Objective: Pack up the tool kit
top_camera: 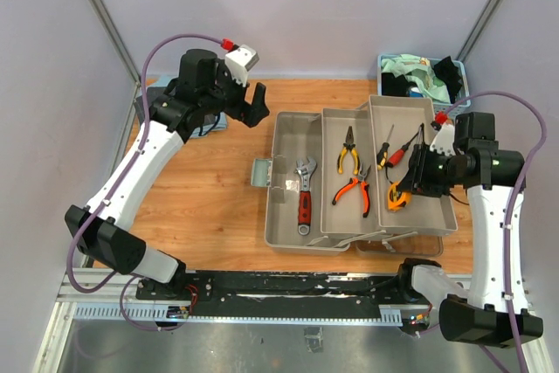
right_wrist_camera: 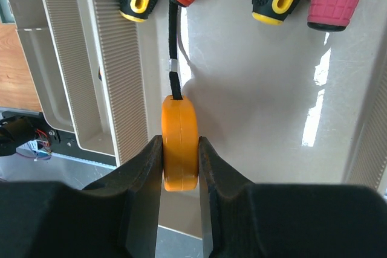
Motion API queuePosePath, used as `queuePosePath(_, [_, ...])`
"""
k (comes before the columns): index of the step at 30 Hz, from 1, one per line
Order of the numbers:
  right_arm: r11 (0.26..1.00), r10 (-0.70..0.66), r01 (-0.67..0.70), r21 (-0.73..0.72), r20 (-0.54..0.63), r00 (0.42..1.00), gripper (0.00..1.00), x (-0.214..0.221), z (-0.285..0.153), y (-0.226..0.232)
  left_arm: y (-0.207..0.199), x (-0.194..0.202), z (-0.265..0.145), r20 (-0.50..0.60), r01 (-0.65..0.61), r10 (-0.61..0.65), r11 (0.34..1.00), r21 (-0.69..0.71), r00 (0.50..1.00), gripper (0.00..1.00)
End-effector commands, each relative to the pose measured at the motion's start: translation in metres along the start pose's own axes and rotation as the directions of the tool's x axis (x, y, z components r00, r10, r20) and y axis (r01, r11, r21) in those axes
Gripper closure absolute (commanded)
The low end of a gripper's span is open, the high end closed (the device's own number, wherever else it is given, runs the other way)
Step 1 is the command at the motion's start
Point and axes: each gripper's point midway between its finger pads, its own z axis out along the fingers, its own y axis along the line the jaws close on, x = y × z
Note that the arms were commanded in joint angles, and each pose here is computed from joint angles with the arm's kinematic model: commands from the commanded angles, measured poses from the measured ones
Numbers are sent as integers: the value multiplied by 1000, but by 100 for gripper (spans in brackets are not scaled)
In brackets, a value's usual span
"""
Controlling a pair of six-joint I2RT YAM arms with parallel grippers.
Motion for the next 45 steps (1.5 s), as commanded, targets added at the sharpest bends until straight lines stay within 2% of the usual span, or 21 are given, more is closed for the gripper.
queuePosePath(1, [1000, -6, 5, 28, 25, 1000, 98, 1, 2, -9, 2, -3, -7, 20, 14, -14, 1000, -5, 1000, 9])
queuePosePath(3, [999, 1, -1, 55, 15, 1000, 93, 5, 3, -14, 1, -2, -7, 19, 26, -26, 1000, -1, 999, 9])
queuePosePath(4, [998, 4, -4, 69, 10, 1000, 84, 7, 4, -17, 1, -1, -7, 17, 30, -30, 1000, 1, 999, 9])
queuePosePath(12, [992, -4, 0, 124, 34, 999, 48, 2, -4, -24, -2, 8, -5, -3, 47, -47, 999, 11, 999, 9])
queuePosePath(18, [991, -18, 9, 135, 64, 998, 32, -9, -13, -22, -3, 14, -3, -12, 58, -57, 998, 15, 998, 9])
queuePosePath(22, [988, -45, 25, 155, 130, 990, 22, -26, -34, -17, -2, 17, -2, -19, 61, -61, 998, 11, 998, 10])
queuePosePath(27, [936, -101, 31, 349, 182, 978, 17, -44, -74, -45, 3, 25, 1, -33, 69, -70, 998, -14, 997, 10])
queuePosePath(30, [907, -98, 6, 421, 199, 975, 17, -52, -83, -63, 7, 35, 7, -54, 85, -87, 996, -36, 995, 10])
queuePosePath(39, [870, -44, -137, 474, 351, 935, 17, -84, -98, -86, 28, 93, 59, -213, 185, -212, 973, -140, 954, 9])
queuePosePath(45, [847, -51, -183, 499, 418, 907, 16, -84, -115, -87, 34, 106, 107, -267, 207, -247, 963, -169, 931, 9])
